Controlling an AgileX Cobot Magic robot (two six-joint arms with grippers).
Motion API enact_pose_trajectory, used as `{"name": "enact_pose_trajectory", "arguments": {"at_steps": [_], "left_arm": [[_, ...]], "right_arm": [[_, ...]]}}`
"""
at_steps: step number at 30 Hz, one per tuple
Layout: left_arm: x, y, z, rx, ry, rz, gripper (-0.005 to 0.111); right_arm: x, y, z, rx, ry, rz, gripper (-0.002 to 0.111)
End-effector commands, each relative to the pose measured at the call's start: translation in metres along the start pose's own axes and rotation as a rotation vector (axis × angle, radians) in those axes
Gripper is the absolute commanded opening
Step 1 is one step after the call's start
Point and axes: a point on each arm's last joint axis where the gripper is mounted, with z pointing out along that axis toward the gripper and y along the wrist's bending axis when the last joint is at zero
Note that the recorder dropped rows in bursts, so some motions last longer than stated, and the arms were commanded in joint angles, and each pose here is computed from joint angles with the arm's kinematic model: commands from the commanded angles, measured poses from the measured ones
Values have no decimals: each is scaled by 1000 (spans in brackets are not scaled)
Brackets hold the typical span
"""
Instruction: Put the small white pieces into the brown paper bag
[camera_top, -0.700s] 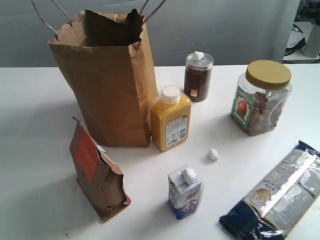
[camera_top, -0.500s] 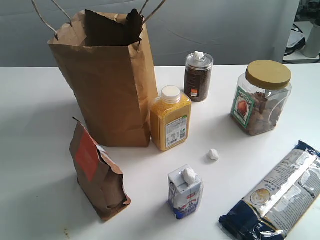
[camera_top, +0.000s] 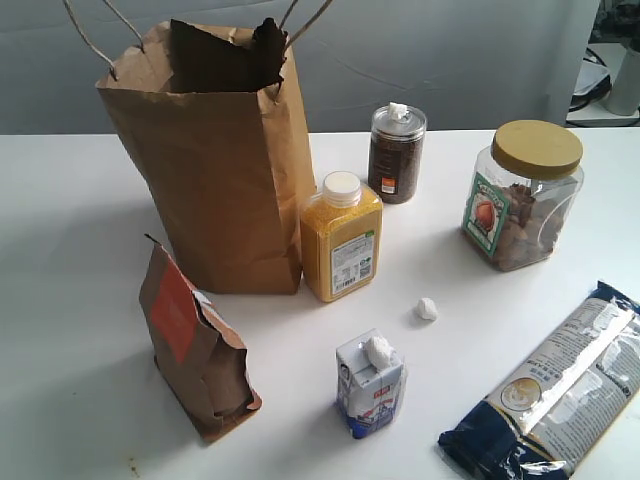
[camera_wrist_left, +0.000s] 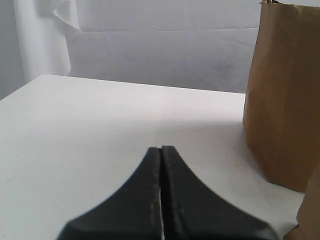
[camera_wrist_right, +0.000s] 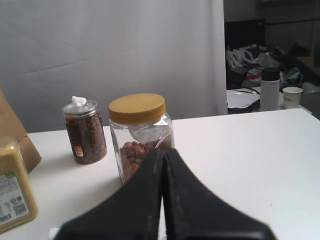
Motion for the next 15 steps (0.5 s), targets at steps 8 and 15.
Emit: {"name": "enact_pose_trajectory", "arguments": {"at_steps": [8, 15], "left_arm": [[1, 0, 0, 6, -2, -10, 0], [1, 0, 0, 6, -2, -10, 0]], "right_arm": [[-49, 4, 18, 17, 79, 141, 0], [-63, 7, 60, 56, 345, 176, 0]]}}
